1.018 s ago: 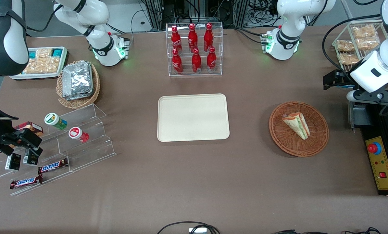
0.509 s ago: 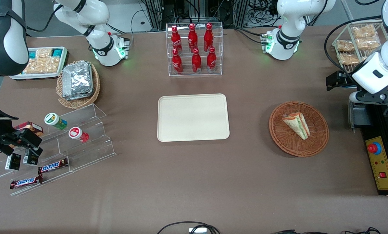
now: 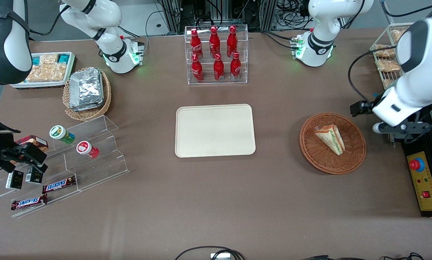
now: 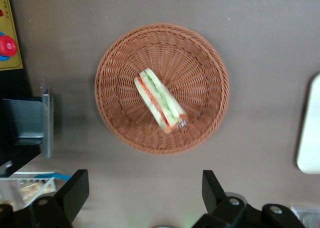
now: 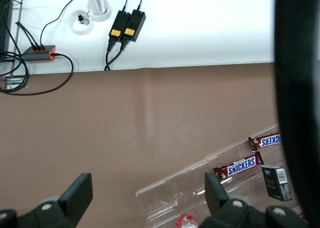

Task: Place sandwich from basket to tray
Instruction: 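Move the left gripper over the sandwich in the wicker basket, then lower the left gripper and grasp the wrapped sandwich upright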

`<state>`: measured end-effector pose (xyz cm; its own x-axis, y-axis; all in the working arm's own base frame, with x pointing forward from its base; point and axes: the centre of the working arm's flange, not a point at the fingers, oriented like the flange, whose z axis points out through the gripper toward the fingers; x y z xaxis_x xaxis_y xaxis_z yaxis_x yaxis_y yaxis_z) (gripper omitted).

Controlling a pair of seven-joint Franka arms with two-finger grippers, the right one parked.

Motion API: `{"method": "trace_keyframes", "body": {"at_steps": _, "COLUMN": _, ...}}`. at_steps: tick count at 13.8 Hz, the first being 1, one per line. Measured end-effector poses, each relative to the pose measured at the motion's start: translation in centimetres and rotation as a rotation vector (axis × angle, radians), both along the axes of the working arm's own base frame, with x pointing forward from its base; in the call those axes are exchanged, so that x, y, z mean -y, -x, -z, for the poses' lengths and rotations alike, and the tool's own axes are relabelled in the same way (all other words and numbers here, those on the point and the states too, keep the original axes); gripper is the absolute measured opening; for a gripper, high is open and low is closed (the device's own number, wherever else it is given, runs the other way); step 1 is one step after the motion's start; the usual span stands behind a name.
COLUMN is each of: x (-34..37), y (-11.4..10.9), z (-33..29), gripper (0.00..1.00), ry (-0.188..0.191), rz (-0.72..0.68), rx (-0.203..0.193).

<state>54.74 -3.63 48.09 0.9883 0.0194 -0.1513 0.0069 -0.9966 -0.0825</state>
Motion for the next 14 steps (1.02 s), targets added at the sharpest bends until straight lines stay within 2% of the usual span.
{"method": "trace_keyframes", "body": {"at_steps": 6, "x": 0.1, "y": 2.5, "z": 11.0, "gripper": 1.00, "ry": -0.012, "rz": -0.199, "rx": 0.072}}
{"method": "trace_keyframes", "body": {"at_steps": 10, "x": 0.1, "y": 3.2, "z": 14.0, "gripper": 1.00, "ry": -0.017, "rz": -0.289, "rx": 0.076}}
{"method": "trace_keyframes", "body": {"at_steps": 14, "x": 0.3, "y": 3.6, "z": 17.2, "gripper": 1.00, "ry": -0.003, "rz": -0.342, "rx": 0.116}}
